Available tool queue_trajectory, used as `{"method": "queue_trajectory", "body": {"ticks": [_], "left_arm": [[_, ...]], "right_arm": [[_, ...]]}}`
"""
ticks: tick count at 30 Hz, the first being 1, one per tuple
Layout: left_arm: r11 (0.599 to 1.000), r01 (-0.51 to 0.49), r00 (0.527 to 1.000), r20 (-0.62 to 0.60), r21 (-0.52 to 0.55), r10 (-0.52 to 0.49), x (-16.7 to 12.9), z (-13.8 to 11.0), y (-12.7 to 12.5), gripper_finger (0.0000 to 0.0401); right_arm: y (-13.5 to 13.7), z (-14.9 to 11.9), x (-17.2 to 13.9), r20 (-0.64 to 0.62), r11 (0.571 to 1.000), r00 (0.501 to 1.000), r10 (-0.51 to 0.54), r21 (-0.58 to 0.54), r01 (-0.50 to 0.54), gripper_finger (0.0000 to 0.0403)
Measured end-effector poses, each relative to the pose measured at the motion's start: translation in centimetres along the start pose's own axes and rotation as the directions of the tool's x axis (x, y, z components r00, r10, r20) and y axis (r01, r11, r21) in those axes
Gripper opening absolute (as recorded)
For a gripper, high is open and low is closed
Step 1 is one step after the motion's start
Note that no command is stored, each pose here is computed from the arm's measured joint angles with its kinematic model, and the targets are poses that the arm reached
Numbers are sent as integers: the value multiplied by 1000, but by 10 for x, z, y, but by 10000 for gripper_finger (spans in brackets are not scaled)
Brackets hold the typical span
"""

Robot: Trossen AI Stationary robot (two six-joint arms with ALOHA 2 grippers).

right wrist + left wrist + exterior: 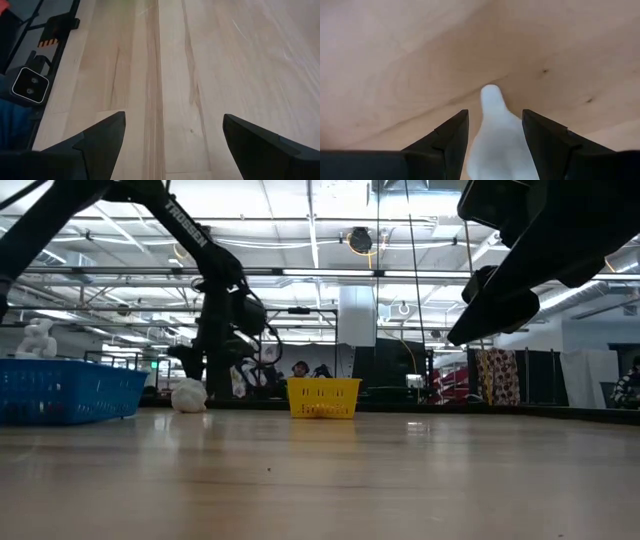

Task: Sort produce into baskets
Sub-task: Put the garlic into the green bin

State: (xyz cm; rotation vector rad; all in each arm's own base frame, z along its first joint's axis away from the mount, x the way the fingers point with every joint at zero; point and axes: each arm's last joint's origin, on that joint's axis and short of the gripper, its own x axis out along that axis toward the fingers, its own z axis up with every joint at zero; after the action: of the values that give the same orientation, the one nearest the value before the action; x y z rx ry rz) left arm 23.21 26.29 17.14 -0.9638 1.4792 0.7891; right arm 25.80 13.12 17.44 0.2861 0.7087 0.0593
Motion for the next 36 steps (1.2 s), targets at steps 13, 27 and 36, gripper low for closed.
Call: {"method": "queue_trajectory", "body": {"ticks": [13, 27, 36], "left_arm": [[1000, -26, 997, -72, 18, 27, 26, 4, -14, 192], [997, -65, 994, -82, 49, 69, 26, 2, -14, 145], [996, -69, 994, -81, 62, 74, 27, 0, -17, 70]], "right_arm": [[0, 0, 0, 4, 1000, 1000, 2, 4, -2, 325], [0, 0, 0, 4, 1000, 1000, 2, 0, -2, 325], [0, 0, 0, 4, 1000, 1000, 2, 1, -2, 325]]}}
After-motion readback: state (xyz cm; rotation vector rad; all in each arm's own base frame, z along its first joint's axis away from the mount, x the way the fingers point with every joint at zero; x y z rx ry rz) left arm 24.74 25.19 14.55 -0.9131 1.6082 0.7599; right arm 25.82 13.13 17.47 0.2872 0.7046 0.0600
